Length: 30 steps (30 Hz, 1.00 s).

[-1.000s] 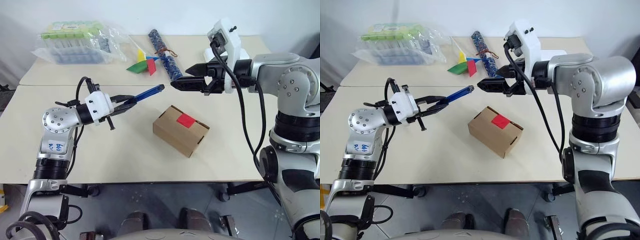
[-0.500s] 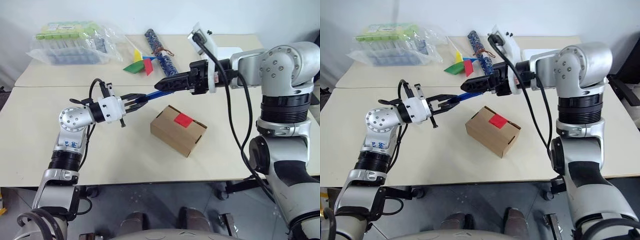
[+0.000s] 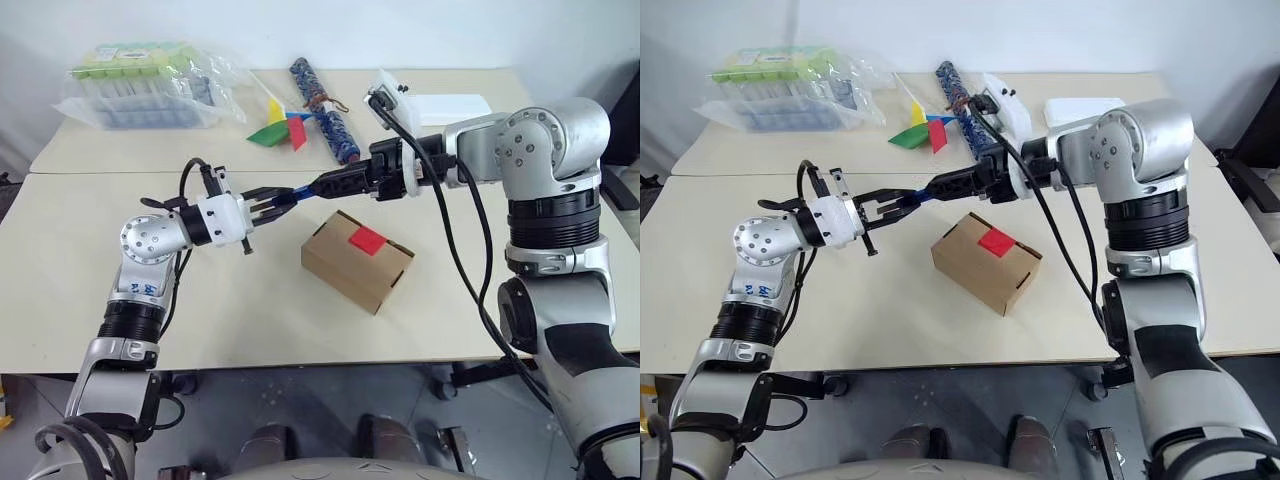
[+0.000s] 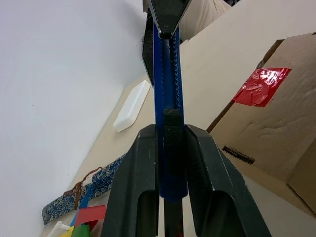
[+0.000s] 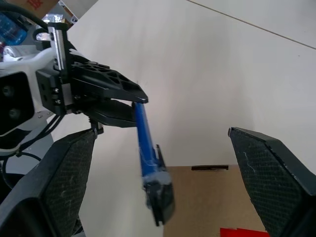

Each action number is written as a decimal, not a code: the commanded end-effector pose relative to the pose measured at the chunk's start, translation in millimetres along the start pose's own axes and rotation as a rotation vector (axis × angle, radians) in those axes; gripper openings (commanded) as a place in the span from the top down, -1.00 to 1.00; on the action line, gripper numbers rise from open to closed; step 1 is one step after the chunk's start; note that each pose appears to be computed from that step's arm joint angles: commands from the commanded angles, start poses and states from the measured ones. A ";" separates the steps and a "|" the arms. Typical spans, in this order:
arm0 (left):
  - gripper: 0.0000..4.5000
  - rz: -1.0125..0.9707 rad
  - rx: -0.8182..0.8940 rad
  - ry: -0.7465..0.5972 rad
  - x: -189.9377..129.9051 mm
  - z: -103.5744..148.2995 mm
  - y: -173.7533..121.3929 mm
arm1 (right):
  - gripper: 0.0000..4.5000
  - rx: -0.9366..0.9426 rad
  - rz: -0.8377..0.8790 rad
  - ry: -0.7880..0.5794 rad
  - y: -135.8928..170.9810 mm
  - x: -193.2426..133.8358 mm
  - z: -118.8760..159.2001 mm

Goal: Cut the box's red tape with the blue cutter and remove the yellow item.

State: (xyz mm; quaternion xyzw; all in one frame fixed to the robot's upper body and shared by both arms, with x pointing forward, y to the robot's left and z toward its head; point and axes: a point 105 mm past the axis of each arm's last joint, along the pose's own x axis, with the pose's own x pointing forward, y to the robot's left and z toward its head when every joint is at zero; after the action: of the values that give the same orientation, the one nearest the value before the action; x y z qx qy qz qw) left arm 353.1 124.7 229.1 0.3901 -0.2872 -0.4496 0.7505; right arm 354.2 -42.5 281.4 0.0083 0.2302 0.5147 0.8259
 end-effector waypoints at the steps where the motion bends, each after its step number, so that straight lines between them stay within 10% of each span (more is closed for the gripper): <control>1: 0.82 0.023 0.049 -0.021 -2.4 8.8 9.7 | -0.73 -0.026 0.001 -0.023 0.7 -5.6 5.9; 12: 0.82 0.015 0.010 -0.016 -5.2 7.4 5.9 | 0.92 -0.046 0.014 -0.033 3.5 -9.9 8.3; 16: 0.82 -0.097 -0.145 -0.027 -7.4 6.9 -4.4 | 0.93 -0.060 0.026 -0.039 8.3 -11.3 10.3; 30: -1.00 0.102 -0.243 0.140 -41.1 -18.3 34.7 | 0.93 -0.099 -0.039 -0.098 7.2 -28.3 20.6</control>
State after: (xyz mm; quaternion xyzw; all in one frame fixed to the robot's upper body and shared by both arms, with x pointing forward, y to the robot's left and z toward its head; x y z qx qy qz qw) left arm 362.5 161.1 224.2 0.3236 -0.1770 -0.4496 0.8135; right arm 349.4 -53.1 294.6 -0.0026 0.2005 0.5099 0.8365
